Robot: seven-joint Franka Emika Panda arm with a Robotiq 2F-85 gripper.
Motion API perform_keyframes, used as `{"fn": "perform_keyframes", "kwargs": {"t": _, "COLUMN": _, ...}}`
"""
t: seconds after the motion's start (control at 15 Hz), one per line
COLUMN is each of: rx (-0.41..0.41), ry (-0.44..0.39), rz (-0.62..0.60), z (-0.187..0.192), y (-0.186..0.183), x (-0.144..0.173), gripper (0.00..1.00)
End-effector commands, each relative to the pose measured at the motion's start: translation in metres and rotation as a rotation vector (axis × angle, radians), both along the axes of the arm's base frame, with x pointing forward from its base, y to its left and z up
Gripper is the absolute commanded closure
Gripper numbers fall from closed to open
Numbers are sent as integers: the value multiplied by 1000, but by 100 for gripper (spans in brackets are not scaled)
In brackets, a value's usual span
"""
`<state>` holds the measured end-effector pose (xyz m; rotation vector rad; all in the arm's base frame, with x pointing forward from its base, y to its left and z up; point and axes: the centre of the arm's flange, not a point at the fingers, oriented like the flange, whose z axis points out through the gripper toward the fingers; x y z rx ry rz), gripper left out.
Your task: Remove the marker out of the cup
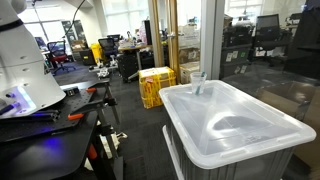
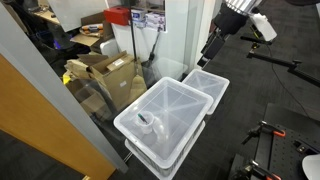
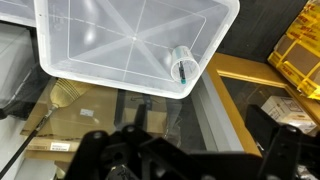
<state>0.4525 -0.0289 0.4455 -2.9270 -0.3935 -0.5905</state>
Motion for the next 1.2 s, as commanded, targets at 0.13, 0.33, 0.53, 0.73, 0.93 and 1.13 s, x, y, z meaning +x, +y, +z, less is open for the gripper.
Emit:
{"fn": "perform_keyframes", "kwargs": {"t": 0.13, "rx": 11, "ry": -18, "rz": 42, "z": -39, "y": 31, "x": 34, "gripper": 0}}
{"fn": "perform_keyframes", "kwargs": {"t": 0.33, "rx": -7, "ry": -11, "rz": 77, "z": -63, "y": 46, "x": 47, "gripper": 0}}
{"fn": "perform_keyframes", "kwargs": {"t": 0.53, "rx": -30, "ry": -5, "rz": 125, "z": -86, "y": 57, "x": 58, "gripper": 0}}
{"fn": "perform_keyframes", "kwargs": {"t": 0.73, "rx": -45, "ry": 6, "rz": 155, "z": -107, "y": 70, "x": 70, "gripper": 0}}
{"fn": "perform_keyframes", "kwargs": {"t": 0.93, "rx": -59, "ry": 25, "rz": 162, "z": -129, "y": 80, "x": 81, "gripper": 0}}
{"fn": "perform_keyframes", "kwargs": {"t": 1.13, "rx": -80, "ry": 25, "rz": 156, "z": -151, "y": 86, "x": 93, "gripper": 0}}
